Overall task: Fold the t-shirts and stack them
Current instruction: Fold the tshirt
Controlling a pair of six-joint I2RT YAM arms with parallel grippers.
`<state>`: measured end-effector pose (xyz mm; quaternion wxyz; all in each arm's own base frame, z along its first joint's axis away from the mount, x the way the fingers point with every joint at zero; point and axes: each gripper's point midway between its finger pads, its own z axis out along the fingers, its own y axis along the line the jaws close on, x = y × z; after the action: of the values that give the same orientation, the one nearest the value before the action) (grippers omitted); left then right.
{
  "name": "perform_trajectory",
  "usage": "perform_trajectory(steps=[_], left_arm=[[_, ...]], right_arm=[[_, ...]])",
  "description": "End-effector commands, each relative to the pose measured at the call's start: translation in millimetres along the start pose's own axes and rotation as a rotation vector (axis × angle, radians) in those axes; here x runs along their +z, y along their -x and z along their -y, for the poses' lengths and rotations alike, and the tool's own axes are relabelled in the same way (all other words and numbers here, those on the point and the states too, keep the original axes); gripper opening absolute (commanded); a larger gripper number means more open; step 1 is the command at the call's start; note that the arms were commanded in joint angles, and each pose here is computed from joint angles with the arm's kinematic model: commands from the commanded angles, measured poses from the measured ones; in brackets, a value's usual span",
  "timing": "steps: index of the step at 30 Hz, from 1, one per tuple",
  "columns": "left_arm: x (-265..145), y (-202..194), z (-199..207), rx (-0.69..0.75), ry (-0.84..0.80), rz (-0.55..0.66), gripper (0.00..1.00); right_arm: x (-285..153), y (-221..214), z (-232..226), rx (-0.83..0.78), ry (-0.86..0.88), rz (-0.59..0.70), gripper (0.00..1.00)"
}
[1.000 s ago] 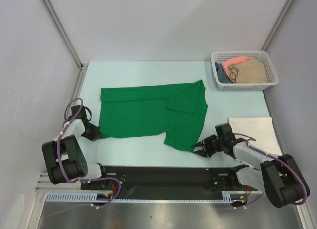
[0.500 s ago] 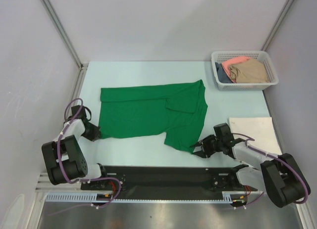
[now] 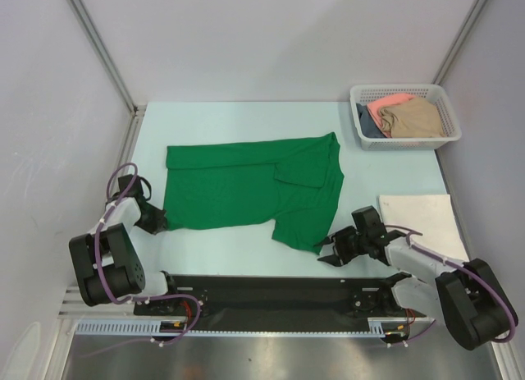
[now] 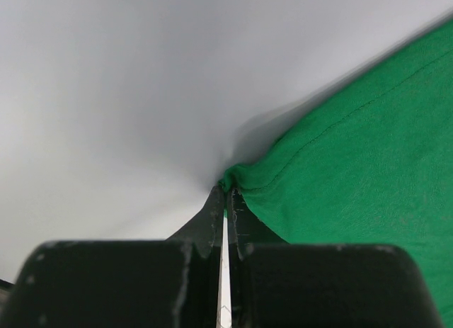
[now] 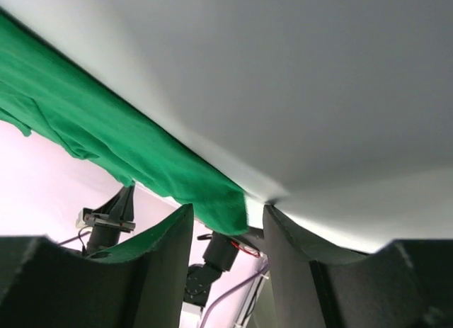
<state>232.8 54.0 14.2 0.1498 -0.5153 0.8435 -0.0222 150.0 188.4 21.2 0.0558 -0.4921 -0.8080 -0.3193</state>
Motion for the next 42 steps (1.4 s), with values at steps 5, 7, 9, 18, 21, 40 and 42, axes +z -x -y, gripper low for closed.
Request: perform_trajectory(steps=[5,7,9,18,21,40,42], left_arm=[[-3.4,9.3,7.2,-0.017,-0.027,0.019,0.01],[-3.9,9.2,7.3,-0.011,-0.025,0.021,0.01],[-4.0,10.0,6.2,-0.013,-0.021,0.027,0.00],[-12.7,13.8,-0.2,-0.028,0.003,0.064,0.00],[-20.7,20.2,8.0,-0.034,-0.045,0.101,0.00],[-25.5,87.4,101.0,0.114,-0.038,0.139,0.00],[-18.9,93.0,108.7,0.110,-0.029,0.134,0.00]], right_arm=[[12.7,15.2,16.5,0.051,-0.070,0.047,0.41],[7.6,20.8,10.8,0.033,-0.062,0.077,0.29],[2.0,28.7,15.1,0.021,-0.078,0.107,0.19],[-33.0,50.4,-35.9,-0.329,-0.051,0.197,0.00],[-42.7,61.0,-82.7,-0.492,-0.018,0.264,0.00],[-54.3,137.1,-289.0,-0.766,0.070,0.345,0.00],[-46.7,144.0,-304.0,-0.777,0.075,0.328,0.00]])
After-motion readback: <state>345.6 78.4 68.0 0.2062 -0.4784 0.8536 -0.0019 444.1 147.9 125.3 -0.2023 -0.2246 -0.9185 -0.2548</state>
